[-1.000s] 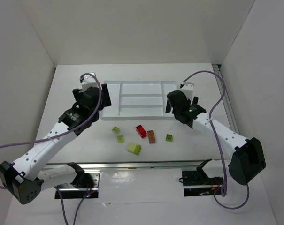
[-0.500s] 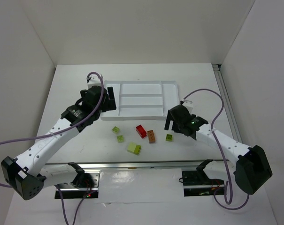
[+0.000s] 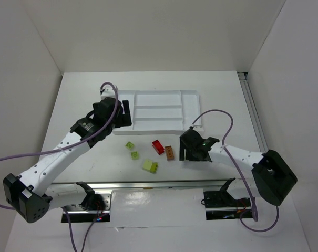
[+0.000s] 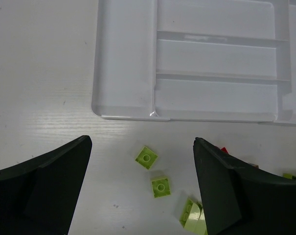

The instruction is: Sort the legos into containers by color

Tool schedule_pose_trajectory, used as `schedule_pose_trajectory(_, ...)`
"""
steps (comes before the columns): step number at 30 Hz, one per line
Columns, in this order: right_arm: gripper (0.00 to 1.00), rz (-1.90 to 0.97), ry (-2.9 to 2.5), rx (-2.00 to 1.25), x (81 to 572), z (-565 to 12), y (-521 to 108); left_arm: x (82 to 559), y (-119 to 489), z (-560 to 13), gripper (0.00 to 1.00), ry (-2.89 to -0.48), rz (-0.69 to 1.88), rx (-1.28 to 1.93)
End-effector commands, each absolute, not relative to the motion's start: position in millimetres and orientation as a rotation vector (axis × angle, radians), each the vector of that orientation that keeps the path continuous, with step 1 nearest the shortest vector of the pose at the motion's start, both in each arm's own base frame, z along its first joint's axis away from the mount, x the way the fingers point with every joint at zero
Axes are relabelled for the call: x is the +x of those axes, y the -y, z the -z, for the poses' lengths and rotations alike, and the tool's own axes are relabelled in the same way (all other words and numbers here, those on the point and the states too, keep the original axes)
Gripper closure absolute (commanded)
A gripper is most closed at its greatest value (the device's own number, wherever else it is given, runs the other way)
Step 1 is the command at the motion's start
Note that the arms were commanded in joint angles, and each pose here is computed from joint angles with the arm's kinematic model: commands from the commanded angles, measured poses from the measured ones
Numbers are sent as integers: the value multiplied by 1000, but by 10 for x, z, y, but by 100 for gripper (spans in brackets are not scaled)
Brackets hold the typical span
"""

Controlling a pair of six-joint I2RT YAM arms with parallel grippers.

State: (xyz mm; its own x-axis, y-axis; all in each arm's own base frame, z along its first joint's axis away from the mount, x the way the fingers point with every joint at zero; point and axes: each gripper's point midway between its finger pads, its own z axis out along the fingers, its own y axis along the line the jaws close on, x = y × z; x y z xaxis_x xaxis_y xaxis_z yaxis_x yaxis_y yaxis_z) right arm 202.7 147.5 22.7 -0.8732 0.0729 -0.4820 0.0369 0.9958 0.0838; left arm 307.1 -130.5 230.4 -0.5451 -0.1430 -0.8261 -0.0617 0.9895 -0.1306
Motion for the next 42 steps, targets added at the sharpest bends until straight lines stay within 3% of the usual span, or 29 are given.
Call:
schedule_pose_trajectory(1, 14, -89, -2574, 100, 2220, -266, -1558, 3057, 1305, -2219, 4, -2170, 100, -159)
schedule_pose_trajectory(5, 21, -56, -2556, 123, 2289, -280, -1544, 3041, 1273, -2155, 4, -2198, 66, -165)
schedule_pose_trajectory(10, 37, -55, -2541, 128, 2360, -305, -1582, 3051, 1284, -2122, 4, -2207, 64, -174)
schedule_pose_trajectory(16, 68, -64, -2496, 159, 2449, -460, -1640, 3063, 1295, -2089, 7, -2221, 57, -180)
schedule_pose_trajectory(23, 68, -75, -2351, 131, 2748, -1200, -1745, 3044, 1398, -1920, 7, -2291, 78, -135)
schedule_pose_trajectory(27, 68, -72, -2275, 136, 3260, -1589, -1777, 3022, 1422, -1904, 7, -2303, 103, -168)
schedule_pose_trajectory(29, 68, -67, -2263, 157, 3524, -1648, -1710, 3009, 1420, -1869, 11, -2309, 105, -186)
schedule_pose_trajectory(35, 68, -141, -2256, 106, 4360, -1722, -1961, 2918, 1366, -1801, 10, -2339, 90, -225)
schedule_pose_trajectory(42, 67, -117, -2293, 84, 5007, -1405, -2102, 2771, 1497, -1631, 12, -2390, 214, -245)
